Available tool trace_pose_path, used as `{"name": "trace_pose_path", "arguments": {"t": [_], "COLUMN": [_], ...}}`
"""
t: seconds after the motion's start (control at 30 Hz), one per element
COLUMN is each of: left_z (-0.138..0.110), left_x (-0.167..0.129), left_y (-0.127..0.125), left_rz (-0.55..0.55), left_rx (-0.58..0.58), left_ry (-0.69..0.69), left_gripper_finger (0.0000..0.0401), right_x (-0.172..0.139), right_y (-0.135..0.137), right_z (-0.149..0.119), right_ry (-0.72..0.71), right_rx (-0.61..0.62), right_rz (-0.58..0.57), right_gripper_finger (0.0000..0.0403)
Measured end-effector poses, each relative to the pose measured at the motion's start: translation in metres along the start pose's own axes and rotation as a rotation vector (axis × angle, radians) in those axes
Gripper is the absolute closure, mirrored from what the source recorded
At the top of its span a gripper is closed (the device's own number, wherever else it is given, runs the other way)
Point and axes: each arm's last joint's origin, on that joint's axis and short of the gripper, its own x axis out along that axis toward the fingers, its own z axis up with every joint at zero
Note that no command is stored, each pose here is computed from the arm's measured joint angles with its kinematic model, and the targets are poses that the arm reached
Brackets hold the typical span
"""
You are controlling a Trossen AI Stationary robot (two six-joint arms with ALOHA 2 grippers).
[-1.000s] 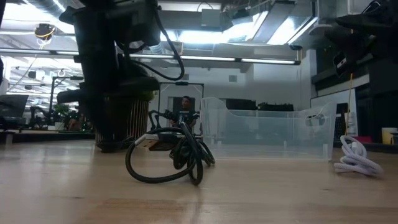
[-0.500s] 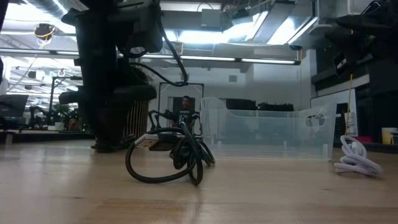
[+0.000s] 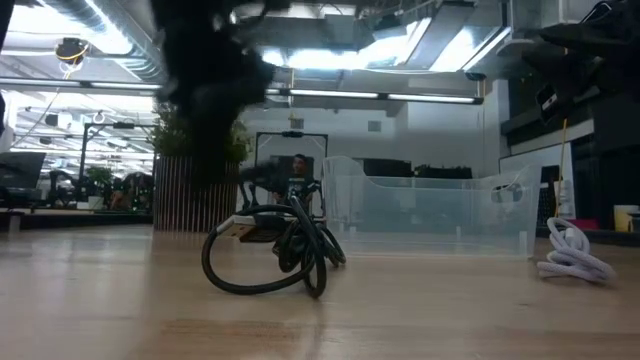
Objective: Pick and place USB-C Cables
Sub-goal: Put the top black charger cable wire into the bin, then put the left white charger cable wire into the bin
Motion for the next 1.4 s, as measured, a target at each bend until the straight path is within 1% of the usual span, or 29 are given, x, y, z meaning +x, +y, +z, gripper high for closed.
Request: {"name": "trace_pose_path", "arguments": {"t": [0.07,0.13,0.2,0.27,0.33,0.4,0.43,0.5,0.57,0.63,0.7,0.77,0.9,1.03,1.2,1.23,1.3,1.37,1.4], "left_z": [0.015,0.032,0.048,0.065,0.077,0.086,0.089,0.092,0.091,0.092,0.091,0.092,0.093,0.094,0.093,0.092,0.095,0.088,0.085], "left_x": [-0.017,-0.033,-0.043,-0.047,-0.044,-0.038,-0.033,-0.02,-0.004,0.011,0.021,0.027,0.029,0.028,0.022,0.016,-0.003,-0.025,-0.034], "left_y": [-0.003,-0.008,-0.013,-0.022,-0.032,-0.041,-0.044,-0.05,-0.054,-0.058,-0.061,-0.061,-0.06,-0.059,-0.057,-0.055,-0.052,-0.042,-0.04], "left_rz": [0.008,-0.027,-0.076,-0.17,-0.26,-0.325,-0.336,-0.356,-0.359,-0.366,-0.363,-0.371,-0.386,-0.375,-0.35,-0.344,-0.349,-0.333,-0.334], "left_rx": [0.04,0.076,0.141,0.207,0.284,0.354,0.393,0.447,0.496,0.518,0.547,0.565,0.566,0.563,0.56,0.562,0.521,0.471,0.425], "left_ry": [-0.091,-0.185,-0.27,-0.359,-0.434,-0.497,-0.506,-0.506,-0.466,-0.442,-0.419,-0.411,-0.403,-0.409,-0.401,-0.375,-0.339,-0.212,-0.148], "left_gripper_finger": [0.0399,0.0399,0.0399,0.0399,0.04,0.04,0.04,0.04,0.04,0.04,0.0396,0.0379,0.0338,0.0314,0.0311,0.0311,0.0311,0.0311,0.0311], "right_x": [0.0,0.0,0.0,0.0,-0.002,-0.004,-0.006,-0.009,-0.011,-0.011,-0.011,-0.011,-0.011,-0.01,-0.01,-0.01,-0.01,-0.01,-0.01], "right_y": [0.0,0.0,0.001,0.003,0.006,0.009,0.011,0.014,0.017,0.018,0.018,0.018,0.018,0.018,0.017,0.018,0.019,0.02,0.021], "right_z": [0.001,0.001,0.003,0.009,0.017,0.026,0.03,0.036,0.04,0.041,0.04,0.039,0.039,0.039,0.037,0.037,0.036,0.035,0.035], "right_ry": [-0.006,-0.011,-0.031,-0.089,-0.173,-0.273,-0.32,-0.385,-0.423,-0.425,-0.418,-0.409,-0.407,-0.403,-0.38,-0.373,-0.353,-0.33,-0.314], "right_rx": [0.0,0.0,0.0,-0.007,-0.042,-0.087,-0.111,-0.142,-0.149,-0.151,-0.151,-0.153,-0.152,-0.153,-0.137,-0.123,-0.097,-0.088,-0.082], "right_rz": [0.002,0.004,0.012,0.033,0.059,0.091,0.115,0.167,0.221,0.252,0.257,0.256,0.256,0.255,0.258,0.271,0.318,0.377,0.402], "right_gripper_finger": [0.0269,0.0269,0.0269,0.0269,0.0269,0.0269,0.0269,0.0269,0.0269,0.0269,0.0269,0.0269,0.0269,0.0269,0.0269,0.0269,0.0269,0.0269,0.0269]}}
